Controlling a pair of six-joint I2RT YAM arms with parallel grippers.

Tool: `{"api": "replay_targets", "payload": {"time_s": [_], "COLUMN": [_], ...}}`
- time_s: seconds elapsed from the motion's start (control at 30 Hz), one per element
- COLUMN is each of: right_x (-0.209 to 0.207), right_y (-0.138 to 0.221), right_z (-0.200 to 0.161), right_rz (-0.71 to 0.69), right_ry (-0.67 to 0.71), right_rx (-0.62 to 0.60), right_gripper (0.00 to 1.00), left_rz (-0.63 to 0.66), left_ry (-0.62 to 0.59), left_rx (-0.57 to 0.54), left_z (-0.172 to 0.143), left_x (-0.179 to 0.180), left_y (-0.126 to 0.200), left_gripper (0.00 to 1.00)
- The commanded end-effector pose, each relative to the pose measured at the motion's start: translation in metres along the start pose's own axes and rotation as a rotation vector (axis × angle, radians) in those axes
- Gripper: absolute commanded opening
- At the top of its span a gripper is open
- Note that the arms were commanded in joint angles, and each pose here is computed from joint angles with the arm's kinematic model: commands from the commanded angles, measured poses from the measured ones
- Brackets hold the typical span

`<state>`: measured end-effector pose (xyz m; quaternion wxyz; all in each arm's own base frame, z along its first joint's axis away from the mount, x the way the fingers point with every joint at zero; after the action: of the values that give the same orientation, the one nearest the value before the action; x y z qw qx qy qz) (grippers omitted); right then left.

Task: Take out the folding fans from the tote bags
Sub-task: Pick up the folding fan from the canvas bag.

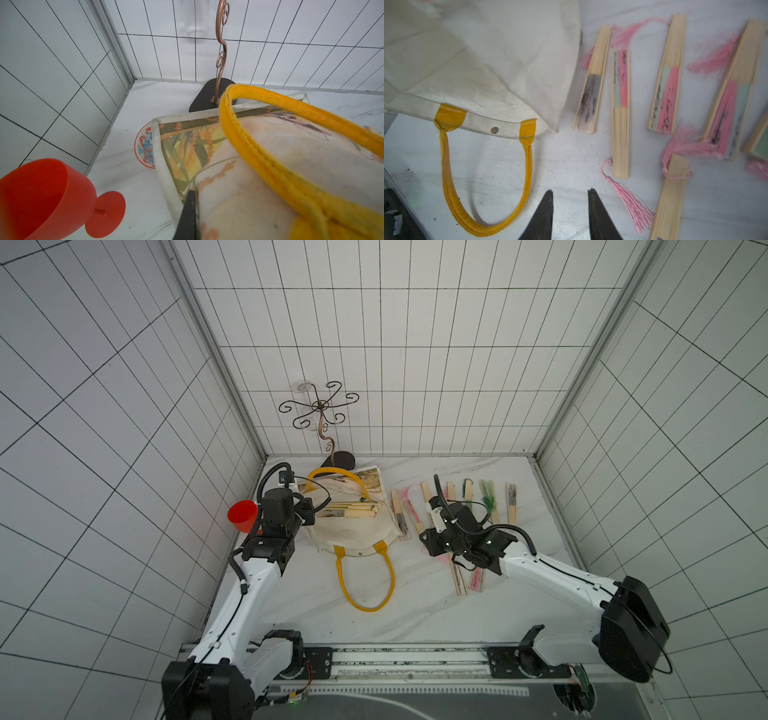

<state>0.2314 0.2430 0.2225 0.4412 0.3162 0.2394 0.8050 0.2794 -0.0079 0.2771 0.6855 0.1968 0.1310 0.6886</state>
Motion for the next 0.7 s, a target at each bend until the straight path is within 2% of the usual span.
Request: {"api": "replay_targets", "payload": {"time_s": [0.0, 0.13, 0.23, 0.5, 0.67], "right_x": [0.045, 0.089, 0.104, 0.118, 0.105], "right_y": [0.0, -0.023, -0.05, -0.107, -0.131], "right_z": [0.021, 0.012, 0.009, 0.014, 0.027], "right_rz": [-0.061, -0.102, -0.133, -0.174, -0.199], "right_ry": [0.215, 0.407, 0.489, 0.583, 0.563], "right_rx": [-0.099, -0.091, -0.066, -0.052, -0.045], "right_gripper": [0.3, 0.31, 0.31, 0.37, 0.4], "left_rz": [-0.022, -0.034, -0.049, -0.077, -0.074], "left_ry": [0.008, 0.007, 0.008, 0.004, 0.002], "left_rx": [-0.099, -0.098, -0.092, -0.082, -0.083], "left_z": [0.025, 0.025, 0.025, 0.024, 0.024], "left_x": [0.001, 0.0, -0.002, -0.004, -0.004], "left_y": [0.009, 0.008, 0.007, 0.004, 0.006], "left_gripper": [0.0, 0.0, 0.0, 0.0, 0.0]}}
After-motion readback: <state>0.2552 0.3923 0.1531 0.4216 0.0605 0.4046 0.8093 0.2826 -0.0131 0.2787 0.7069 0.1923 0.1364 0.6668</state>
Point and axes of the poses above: each gripper's point midway between its finger pads, its own y axis back along the fingers, its own x axis along the line the jaws close on, z = x × y, the point moved 9 cm from there along y, back along the fingers, and after that the axes turned 9 degrees about -y, right-handed, at the moved point
